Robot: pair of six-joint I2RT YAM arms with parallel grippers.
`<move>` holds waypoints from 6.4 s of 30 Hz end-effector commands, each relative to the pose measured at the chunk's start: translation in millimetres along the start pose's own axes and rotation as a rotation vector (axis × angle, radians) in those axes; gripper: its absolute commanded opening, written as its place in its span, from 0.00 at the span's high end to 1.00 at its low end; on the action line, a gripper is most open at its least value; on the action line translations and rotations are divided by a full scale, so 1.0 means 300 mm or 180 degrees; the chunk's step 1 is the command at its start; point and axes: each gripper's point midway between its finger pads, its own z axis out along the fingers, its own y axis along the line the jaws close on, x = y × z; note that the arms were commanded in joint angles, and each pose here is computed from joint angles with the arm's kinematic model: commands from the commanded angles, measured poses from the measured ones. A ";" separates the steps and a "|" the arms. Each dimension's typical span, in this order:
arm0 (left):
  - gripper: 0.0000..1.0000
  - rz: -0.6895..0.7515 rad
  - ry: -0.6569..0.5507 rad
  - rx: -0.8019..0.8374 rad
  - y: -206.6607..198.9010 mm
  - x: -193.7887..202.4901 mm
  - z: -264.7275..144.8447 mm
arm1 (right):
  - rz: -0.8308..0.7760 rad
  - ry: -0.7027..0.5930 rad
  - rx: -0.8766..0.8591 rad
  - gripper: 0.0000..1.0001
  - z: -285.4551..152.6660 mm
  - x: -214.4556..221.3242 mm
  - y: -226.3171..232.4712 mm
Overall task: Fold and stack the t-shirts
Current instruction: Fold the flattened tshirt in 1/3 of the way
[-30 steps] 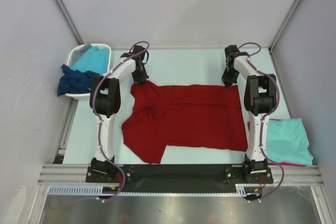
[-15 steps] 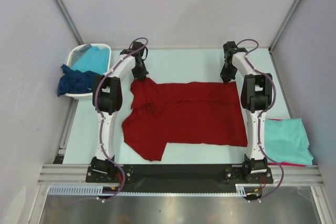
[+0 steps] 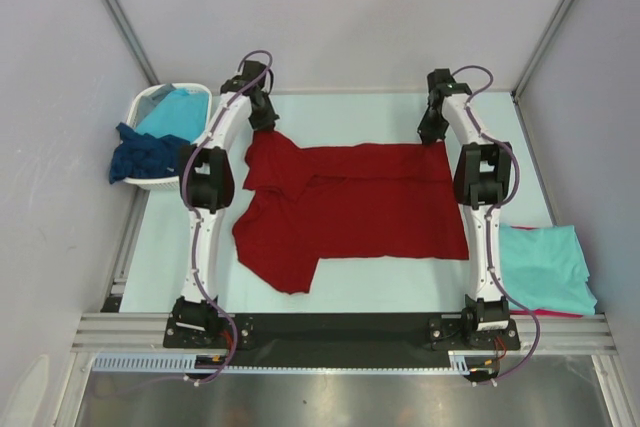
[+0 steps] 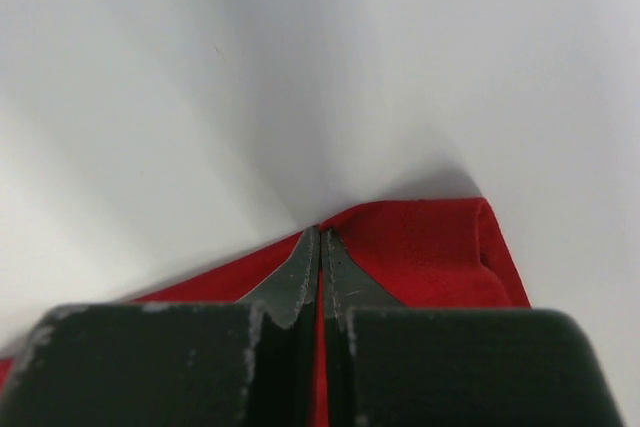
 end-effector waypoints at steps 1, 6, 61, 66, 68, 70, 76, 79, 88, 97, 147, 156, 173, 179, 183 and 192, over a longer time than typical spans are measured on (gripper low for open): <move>1.00 -0.0022 -0.0088 0.0093 0.011 -0.053 0.026 | 0.0155 -0.0086 -0.0116 1.00 0.036 -0.063 0.010; 1.00 -0.0054 -0.0063 0.0076 0.036 -0.055 0.060 | 0.0221 -0.0169 -0.0189 1.00 0.057 -0.108 0.022; 0.51 0.0054 -0.0468 0.0638 0.046 0.487 -0.626 | -0.0369 -0.0691 -0.0564 0.48 -0.647 0.417 -0.004; 1.00 0.0043 -0.0189 0.0475 0.111 0.616 -0.570 | -0.0519 -0.0765 -0.0489 0.45 -0.669 0.466 -0.026; 1.00 0.0116 -0.0201 0.0514 0.096 0.620 -0.569 | -0.0552 -0.0778 -0.0549 0.45 -0.677 0.471 -0.024; 0.99 0.0320 -0.0177 0.0576 0.055 0.622 -0.572 | -0.0600 -0.0810 -0.0626 0.45 -0.660 0.474 -0.011; 0.89 0.0962 -0.0077 0.0308 -0.024 0.675 -0.518 | -0.0704 -0.0350 -0.0514 0.50 -0.525 0.545 0.035; 0.86 0.1011 0.0066 0.0257 -0.038 0.707 -0.455 | -0.0762 -0.0313 -0.0581 0.50 -0.514 0.570 0.076; 0.85 0.1033 0.0193 -0.0045 -0.008 0.718 -0.351 | -0.0889 -0.0148 -0.0564 0.50 -0.450 0.630 0.124; 0.86 0.0739 0.0270 -0.0244 0.102 0.665 -0.283 | -0.0925 -0.0085 -0.0608 0.51 -0.430 0.645 0.154; 0.89 -0.0576 -0.0109 -0.1219 0.563 0.398 -0.387 | -0.0919 -0.0055 -0.0535 0.53 -0.420 0.686 0.088; 0.87 -0.0341 -0.0335 -0.0777 0.406 0.384 -0.462 | -0.0927 -0.0050 -0.0578 0.55 -0.375 0.689 0.138; 0.87 0.0109 0.0029 -0.0558 0.239 0.518 -0.326 | -0.0490 0.0027 -0.0448 0.62 -0.227 0.574 0.109; 0.87 0.0081 0.0165 -0.0726 0.280 0.538 -0.271 | -0.0424 0.0049 -0.0231 0.63 -0.220 0.582 0.028; 0.87 -0.0053 0.0200 -0.0780 0.328 0.538 -0.261 | -0.0417 0.0097 -0.0065 0.62 -0.213 0.607 -0.031; 0.87 -0.0016 -0.0193 -0.0549 0.294 0.469 -0.418 | -0.0546 -0.0499 -0.0328 0.54 -0.407 0.520 0.032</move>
